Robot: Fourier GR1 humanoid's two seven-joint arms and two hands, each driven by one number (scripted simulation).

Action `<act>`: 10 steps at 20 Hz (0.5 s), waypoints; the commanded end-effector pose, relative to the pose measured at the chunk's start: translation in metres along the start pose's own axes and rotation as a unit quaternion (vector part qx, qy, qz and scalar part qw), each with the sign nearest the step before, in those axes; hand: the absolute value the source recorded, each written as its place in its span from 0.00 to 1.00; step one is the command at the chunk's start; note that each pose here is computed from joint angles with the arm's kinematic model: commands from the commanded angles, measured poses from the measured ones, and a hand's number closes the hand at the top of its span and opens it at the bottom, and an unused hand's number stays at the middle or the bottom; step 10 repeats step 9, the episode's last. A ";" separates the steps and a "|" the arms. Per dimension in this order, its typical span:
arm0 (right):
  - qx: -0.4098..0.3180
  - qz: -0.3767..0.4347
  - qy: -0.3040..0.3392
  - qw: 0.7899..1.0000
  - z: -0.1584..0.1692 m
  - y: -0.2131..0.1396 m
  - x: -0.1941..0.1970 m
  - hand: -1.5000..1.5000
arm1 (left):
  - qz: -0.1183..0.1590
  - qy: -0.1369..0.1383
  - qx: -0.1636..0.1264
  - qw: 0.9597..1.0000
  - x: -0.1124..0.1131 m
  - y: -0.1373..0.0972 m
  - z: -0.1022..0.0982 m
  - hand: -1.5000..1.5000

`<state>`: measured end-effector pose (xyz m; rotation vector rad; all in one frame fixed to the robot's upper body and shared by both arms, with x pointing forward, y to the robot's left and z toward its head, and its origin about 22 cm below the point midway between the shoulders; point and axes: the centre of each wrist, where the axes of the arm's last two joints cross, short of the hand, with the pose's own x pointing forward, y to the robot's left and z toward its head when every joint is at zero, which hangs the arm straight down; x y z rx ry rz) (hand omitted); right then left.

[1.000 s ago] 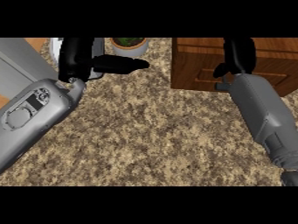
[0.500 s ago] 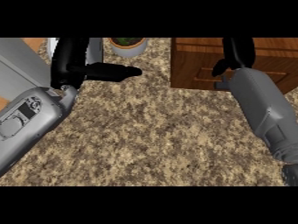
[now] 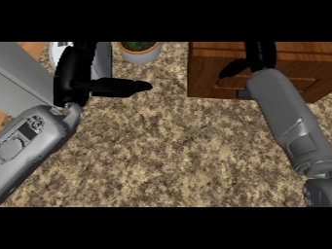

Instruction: Pick up the can, place it into the drawer and close the drawer

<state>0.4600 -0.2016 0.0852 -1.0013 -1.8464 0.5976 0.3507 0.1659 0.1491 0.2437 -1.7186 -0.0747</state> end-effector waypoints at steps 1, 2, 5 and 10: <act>-0.050 -0.133 0.020 0.990 -0.018 0.000 0.034 0.00 | 0.003 0.002 0.002 1.000 -0.005 -0.003 0.005 0.00; -0.055 -0.160 0.025 0.985 -0.023 -0.005 0.037 0.00 | 0.003 0.002 0.005 1.000 -0.006 0.004 0.004 0.00; -0.054 -0.215 0.039 0.974 -0.010 0.011 0.037 0.00 | 0.005 0.017 0.009 1.000 -0.013 0.007 0.014 0.00; -0.050 -0.235 0.046 0.970 -0.020 -0.001 0.035 0.00 | 0.000 0.009 0.009 1.000 -0.016 0.013 0.011 0.00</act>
